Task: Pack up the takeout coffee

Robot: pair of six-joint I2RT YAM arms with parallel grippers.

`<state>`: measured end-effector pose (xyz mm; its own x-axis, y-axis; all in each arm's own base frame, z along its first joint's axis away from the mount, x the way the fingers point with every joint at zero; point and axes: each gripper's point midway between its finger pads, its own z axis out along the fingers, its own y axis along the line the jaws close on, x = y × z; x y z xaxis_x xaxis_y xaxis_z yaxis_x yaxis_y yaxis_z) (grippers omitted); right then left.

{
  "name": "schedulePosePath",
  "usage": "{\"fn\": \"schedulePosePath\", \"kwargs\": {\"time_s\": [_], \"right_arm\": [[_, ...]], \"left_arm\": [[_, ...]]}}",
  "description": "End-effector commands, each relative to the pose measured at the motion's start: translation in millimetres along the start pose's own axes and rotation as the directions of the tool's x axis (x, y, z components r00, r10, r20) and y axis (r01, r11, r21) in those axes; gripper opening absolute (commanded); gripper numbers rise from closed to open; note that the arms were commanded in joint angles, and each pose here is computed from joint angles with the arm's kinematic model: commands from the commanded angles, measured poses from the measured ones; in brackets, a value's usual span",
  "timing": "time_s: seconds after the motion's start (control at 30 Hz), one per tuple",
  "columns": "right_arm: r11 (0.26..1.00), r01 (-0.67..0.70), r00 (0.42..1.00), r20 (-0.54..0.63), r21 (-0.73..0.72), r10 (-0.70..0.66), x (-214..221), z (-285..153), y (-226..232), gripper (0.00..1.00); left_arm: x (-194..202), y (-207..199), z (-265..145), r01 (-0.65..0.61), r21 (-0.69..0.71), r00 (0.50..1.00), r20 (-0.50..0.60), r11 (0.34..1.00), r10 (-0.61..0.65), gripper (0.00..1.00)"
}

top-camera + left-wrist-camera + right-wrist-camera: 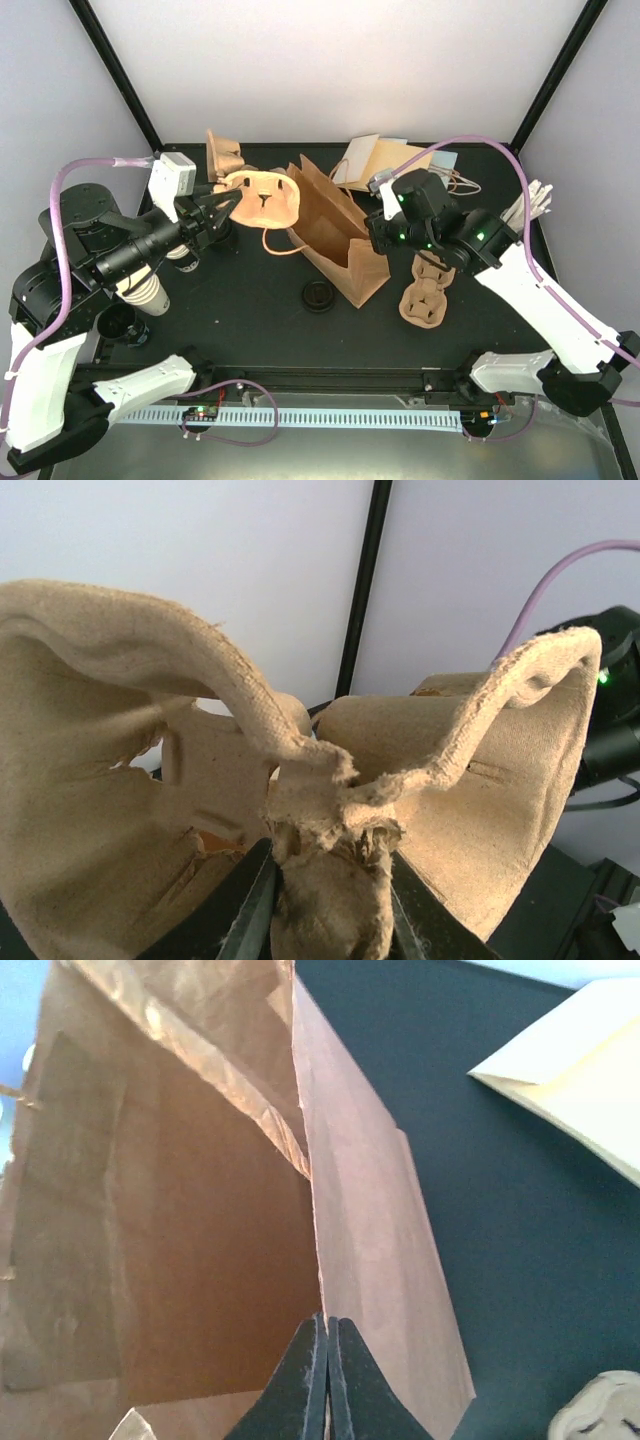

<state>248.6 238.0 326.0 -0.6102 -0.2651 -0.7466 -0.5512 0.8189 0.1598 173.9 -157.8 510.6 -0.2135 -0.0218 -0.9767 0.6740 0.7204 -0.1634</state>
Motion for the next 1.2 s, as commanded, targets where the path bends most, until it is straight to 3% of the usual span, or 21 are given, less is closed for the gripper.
{"fn": "schedulePosePath", "kwargs": {"time_s": [0.0, 0.5, 0.67, 0.97, 1.17], "right_arm": [[0.996, -0.058, 0.997, 0.044, -0.061, 0.061, 2.5, -6.2, 20.5, 0.01], [0.943, -0.165, 0.968, 0.137, -0.29, 0.212, -26.8, -8.5, 92.0, 0.01], [0.962, -0.16, 0.972, 0.133, -0.221, 0.192, -25.5, -9.4, 80.9, 0.01], [0.986, -0.164, 0.973, 0.17, 0.029, 0.156, -5.6, -30.0, 24.7, 0.01], [0.992, -0.124, 0.989, 0.086, -0.01, 0.125, 15.5, -26.4, 31.3, 0.01]], "left_arm": [[-17.3, -9.2, -9.0, 0.014, 0.044, 0.998, 0.067, 0.999, -0.017, 0.22], [-17.5, -12.6, -14.2, 0.021, 0.062, 0.997, 0.073, 0.998, -0.026, 0.22], [-15.1, -13.8, -14.1, 0.026, 0.069, 0.997, 0.064, 0.997, -0.031, 0.22], [-6.5, -17.6, -8.4, 0.045, 0.102, 0.998, 0.044, 0.994, -0.05, 0.22], [-0.5, -23.9, 0.1, 0.073, 0.149, 0.997, 0.026, 0.986, -0.077, 0.22]]}}
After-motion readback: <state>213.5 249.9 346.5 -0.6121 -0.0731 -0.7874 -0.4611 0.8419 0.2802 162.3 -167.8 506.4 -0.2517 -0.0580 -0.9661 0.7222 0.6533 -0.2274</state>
